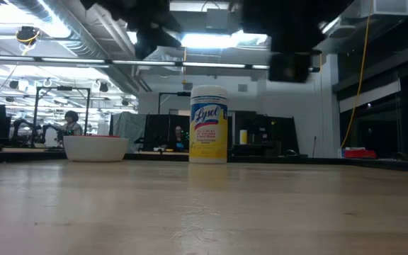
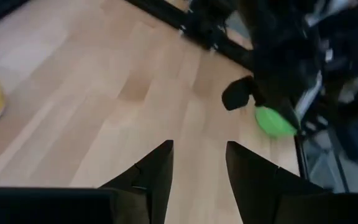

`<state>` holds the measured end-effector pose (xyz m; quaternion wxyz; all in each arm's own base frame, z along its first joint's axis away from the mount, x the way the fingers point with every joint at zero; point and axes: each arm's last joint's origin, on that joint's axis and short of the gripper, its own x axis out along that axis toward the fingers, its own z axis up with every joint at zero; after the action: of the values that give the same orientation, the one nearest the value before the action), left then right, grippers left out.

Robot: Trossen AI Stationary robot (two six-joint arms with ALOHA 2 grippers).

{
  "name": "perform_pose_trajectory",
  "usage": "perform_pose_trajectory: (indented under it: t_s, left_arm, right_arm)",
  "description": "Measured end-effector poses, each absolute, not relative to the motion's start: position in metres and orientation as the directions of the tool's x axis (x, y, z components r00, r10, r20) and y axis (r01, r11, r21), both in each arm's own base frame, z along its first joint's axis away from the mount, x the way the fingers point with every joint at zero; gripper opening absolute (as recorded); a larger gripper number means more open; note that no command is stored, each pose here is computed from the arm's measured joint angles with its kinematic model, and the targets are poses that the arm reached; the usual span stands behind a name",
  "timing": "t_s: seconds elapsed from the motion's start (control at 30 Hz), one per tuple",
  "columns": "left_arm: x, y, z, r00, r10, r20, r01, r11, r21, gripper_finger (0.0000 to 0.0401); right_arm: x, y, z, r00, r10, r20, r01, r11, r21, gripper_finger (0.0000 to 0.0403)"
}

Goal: Nest bowls inside each other
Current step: Stack the green bowl on top of the red bowl

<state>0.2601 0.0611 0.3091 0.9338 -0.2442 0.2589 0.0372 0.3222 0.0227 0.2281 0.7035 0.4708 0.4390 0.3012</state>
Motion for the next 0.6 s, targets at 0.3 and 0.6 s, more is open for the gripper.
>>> perform_pose_trajectory:
  t_s: [0.3,0.6]
  left_arm:
    - [0.271,0.029,0.317,0.903,-0.014,-0.43,-0.213,0.854,-0.475,0.0143]
    - [0.274,0.02,0.319,0.914,0.048,-0.403,-0.246,0.856,-0.455,0.0143]
  right_arm:
    - [0.238,0.041,0.243,0.208,0.64,-0.739,0.146,0.727,0.671,0.0205]
    - [0.184,0.076,0.234,0.167,0.52,-0.838,0.282,0.789,0.546,0.0203]
